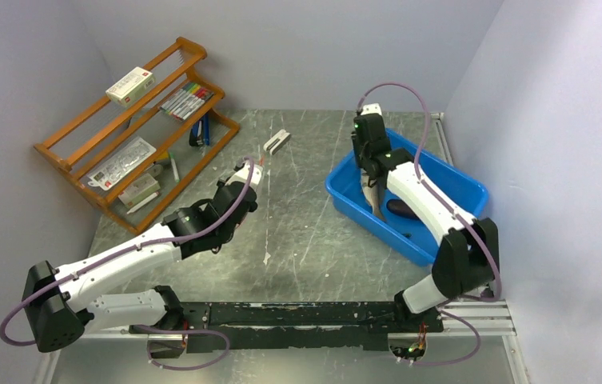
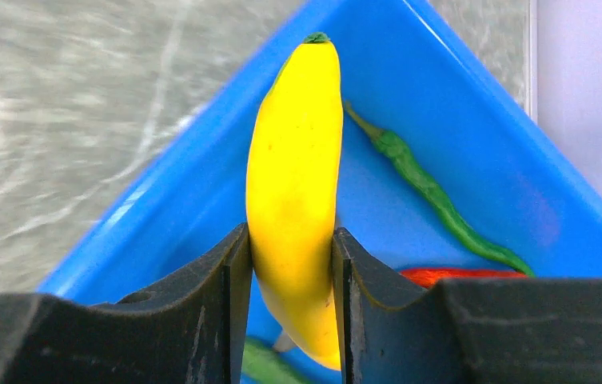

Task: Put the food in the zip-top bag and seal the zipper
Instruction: Pick up the fake fruit from the bin, then place the fake fruit in the zipper food storage bag.

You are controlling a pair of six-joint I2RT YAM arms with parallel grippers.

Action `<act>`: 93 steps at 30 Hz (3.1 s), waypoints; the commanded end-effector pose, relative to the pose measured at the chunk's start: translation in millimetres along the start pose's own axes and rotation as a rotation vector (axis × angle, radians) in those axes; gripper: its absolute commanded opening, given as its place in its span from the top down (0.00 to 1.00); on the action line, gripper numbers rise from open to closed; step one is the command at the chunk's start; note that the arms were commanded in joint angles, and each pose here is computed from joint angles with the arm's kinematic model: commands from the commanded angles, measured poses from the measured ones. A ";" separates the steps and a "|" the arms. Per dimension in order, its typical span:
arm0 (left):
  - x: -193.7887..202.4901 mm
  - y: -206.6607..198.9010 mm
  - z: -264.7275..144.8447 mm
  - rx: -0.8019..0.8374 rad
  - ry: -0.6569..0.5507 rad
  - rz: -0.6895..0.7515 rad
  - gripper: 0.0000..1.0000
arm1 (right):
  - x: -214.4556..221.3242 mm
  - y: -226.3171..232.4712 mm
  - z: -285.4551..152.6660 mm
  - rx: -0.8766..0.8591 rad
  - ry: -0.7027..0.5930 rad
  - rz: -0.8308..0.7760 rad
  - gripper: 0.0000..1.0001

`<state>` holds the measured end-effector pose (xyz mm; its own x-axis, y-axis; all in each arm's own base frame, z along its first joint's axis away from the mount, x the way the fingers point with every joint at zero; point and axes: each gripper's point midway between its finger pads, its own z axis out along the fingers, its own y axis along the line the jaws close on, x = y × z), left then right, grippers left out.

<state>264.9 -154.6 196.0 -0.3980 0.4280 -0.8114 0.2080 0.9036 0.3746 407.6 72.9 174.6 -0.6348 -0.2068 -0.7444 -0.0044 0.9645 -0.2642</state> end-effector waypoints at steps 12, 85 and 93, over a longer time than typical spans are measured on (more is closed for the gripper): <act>-36.2 -7.9 -26.3 0.178 -0.143 -0.123 0.93 | -103.9 92.4 -206.9 -0.701 -0.604 0.316 0.68; -67.5 0.4 -23.1 0.310 -0.185 -0.311 0.93 | -63.0 231.4 -266.8 -1.211 -0.732 0.633 0.69; -81.7 -3.4 -38.1 0.450 -0.191 -0.406 0.93 | -49.5 240.8 -286.3 -1.274 -0.843 0.326 0.68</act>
<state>272.2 -176.9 248.6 -0.3791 0.0934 -0.9206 0.3707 0.9269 -0.0587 230.6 359.9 314.3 -0.2656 0.5085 -0.8191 -0.7742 0.3937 0.4955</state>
